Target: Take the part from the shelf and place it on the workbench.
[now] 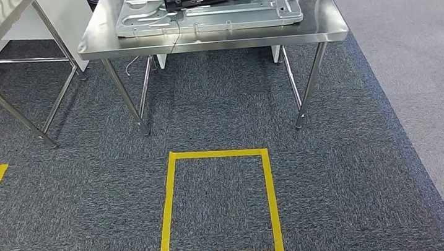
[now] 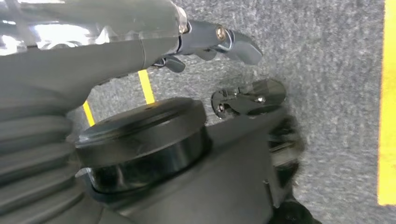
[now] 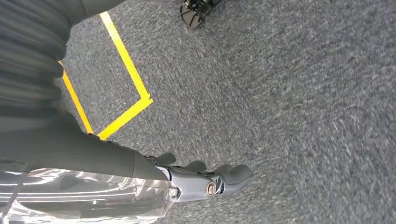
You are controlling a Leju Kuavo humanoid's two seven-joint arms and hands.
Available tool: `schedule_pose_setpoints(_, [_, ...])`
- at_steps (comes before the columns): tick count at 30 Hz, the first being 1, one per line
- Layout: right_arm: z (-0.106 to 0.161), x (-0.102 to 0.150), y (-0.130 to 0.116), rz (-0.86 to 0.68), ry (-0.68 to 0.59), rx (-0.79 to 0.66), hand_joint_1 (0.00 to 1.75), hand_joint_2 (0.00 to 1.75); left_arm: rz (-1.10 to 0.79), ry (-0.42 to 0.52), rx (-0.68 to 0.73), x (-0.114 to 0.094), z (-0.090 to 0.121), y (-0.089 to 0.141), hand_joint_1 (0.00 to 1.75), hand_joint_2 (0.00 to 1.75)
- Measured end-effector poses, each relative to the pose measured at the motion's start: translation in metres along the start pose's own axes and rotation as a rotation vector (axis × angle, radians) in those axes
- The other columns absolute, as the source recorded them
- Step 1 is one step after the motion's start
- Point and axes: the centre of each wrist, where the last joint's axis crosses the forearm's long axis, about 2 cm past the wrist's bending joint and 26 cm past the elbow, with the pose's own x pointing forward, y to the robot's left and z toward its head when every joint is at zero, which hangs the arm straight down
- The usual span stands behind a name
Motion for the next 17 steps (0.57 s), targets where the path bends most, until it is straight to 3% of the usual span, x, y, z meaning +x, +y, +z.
schedule_pose_setpoints(6, [-0.001,0.007,0.001,0.018,-0.019,0.030,0.00,1.75,0.006,0.049,-0.003,-0.020,0.005,0.002,0.00,1.75])
schedule_pose_setpoints(13, [-0.002,0.016,0.004,0.050,-0.050,0.067,0.00,1.75,0.020,0.071,-0.005,-0.026,0.007,0.004,0.00,1.75])
schedule_pose_setpoints(14, [-0.002,0.016,0.005,0.055,-0.049,0.074,0.00,1.75,0.021,0.071,-0.008,-0.026,0.007,0.004,0.00,1.31])
schedule_pose_setpoints(16, [-0.001,0.011,0.005,0.068,-0.042,0.088,0.00,0.87,0.023,0.071,-0.014,-0.025,0.007,0.003,0.00,0.44])
schedule_pose_setpoints(17, [-0.001,0.010,0.004,0.071,-0.040,0.092,0.00,0.58,0.023,0.072,-0.015,-0.025,0.007,0.003,0.00,0.00])
